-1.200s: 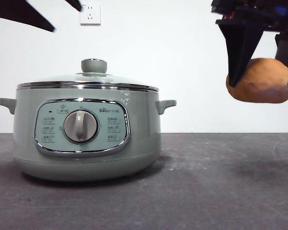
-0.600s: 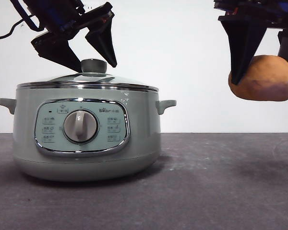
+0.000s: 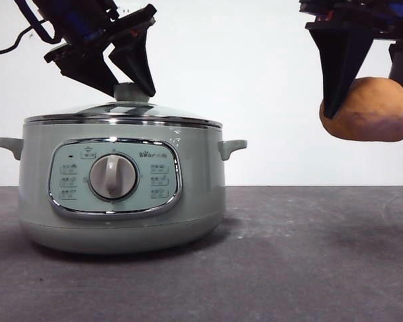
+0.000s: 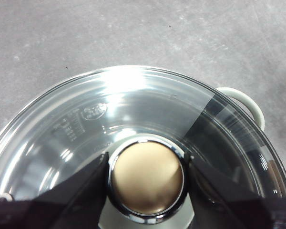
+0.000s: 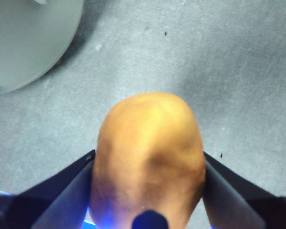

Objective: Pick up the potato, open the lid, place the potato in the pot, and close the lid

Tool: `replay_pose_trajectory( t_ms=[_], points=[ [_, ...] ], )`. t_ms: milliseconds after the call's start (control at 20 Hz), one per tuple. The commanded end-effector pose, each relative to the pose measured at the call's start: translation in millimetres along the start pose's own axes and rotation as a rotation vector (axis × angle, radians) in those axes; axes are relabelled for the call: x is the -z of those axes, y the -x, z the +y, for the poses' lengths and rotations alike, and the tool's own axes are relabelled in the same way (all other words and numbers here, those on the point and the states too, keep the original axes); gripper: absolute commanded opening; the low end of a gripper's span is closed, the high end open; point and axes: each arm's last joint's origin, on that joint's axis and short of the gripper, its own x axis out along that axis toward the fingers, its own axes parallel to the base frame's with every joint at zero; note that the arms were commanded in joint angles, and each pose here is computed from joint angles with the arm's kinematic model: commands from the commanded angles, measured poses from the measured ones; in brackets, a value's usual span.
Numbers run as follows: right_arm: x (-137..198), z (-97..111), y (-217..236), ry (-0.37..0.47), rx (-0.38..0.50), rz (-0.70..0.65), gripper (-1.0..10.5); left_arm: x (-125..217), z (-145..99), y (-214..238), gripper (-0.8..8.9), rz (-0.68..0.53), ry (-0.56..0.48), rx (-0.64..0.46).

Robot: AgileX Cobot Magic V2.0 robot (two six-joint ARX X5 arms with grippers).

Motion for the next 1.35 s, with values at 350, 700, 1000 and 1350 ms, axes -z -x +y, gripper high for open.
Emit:
replay_pose_trajectory(
  t_ms=[350,700,1000,1350],
  points=[
    [-8.6,1.8,6.6,-0.006,-0.025,-0.083,0.0,-20.3,-4.6,84.9,-0.09,-0.214,-0.044,-0.067],
    [-42.5,18.4,33.9,0.056,-0.167,-0.294,0.0,-7.1,-7.8,194.1,-0.09,-0.356,-0.053,-0.184],
    [-85.0,61.8,22.9,0.164,-0.220,-0.315,0.0,31.7,-9.0,262.7,-0.09,-0.445,-0.033,-0.252],
    [-142.6,120.4,-29.4,0.301,-0.242,-0.285,-0.1,63.0,-8.9,298.3,-0.09,-0.489,-0.015,-0.298]
  ],
)
